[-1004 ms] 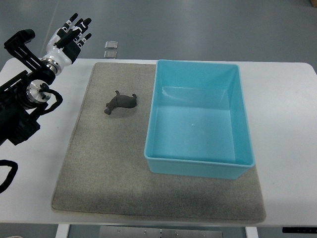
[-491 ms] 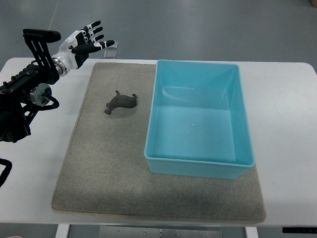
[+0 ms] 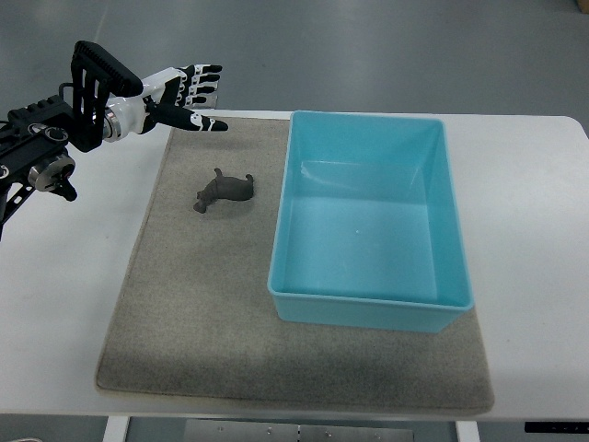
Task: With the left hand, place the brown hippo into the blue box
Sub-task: 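Move the left hand over the brown hippo, fingers pointing down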
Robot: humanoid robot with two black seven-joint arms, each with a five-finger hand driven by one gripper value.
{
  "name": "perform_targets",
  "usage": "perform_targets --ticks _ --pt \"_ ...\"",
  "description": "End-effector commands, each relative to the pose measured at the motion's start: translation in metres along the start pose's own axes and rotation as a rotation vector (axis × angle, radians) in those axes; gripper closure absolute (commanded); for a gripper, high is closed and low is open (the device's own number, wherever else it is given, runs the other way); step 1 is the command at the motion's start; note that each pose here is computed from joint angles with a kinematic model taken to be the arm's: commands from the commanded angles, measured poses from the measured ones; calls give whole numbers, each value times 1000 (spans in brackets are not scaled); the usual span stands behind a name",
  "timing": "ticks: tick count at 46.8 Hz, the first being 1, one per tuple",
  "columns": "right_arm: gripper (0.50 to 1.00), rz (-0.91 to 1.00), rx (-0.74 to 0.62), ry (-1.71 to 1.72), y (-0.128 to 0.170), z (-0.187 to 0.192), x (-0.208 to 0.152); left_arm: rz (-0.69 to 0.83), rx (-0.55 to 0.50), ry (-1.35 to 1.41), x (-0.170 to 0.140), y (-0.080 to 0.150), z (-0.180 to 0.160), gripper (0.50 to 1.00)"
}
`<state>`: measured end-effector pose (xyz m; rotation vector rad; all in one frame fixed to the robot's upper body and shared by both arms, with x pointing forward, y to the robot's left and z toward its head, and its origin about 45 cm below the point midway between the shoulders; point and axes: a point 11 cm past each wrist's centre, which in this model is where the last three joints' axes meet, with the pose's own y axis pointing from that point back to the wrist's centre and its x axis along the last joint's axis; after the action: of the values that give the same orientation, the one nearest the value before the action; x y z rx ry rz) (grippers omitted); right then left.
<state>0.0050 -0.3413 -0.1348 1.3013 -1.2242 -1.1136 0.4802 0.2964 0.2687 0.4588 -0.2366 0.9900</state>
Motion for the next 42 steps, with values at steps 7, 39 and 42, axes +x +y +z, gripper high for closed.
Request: perform_targets --ticks 7,39,42 --pt "564 0 0 0 0 0 0 -72 26 -233 4 12 16 504" --pt "564 0 0 0 0 0 0 -286 121 -735 -8 16 34 506" --pt "564 0 0 0 0 0 0 -309 125 -731 -16 12 33 504"
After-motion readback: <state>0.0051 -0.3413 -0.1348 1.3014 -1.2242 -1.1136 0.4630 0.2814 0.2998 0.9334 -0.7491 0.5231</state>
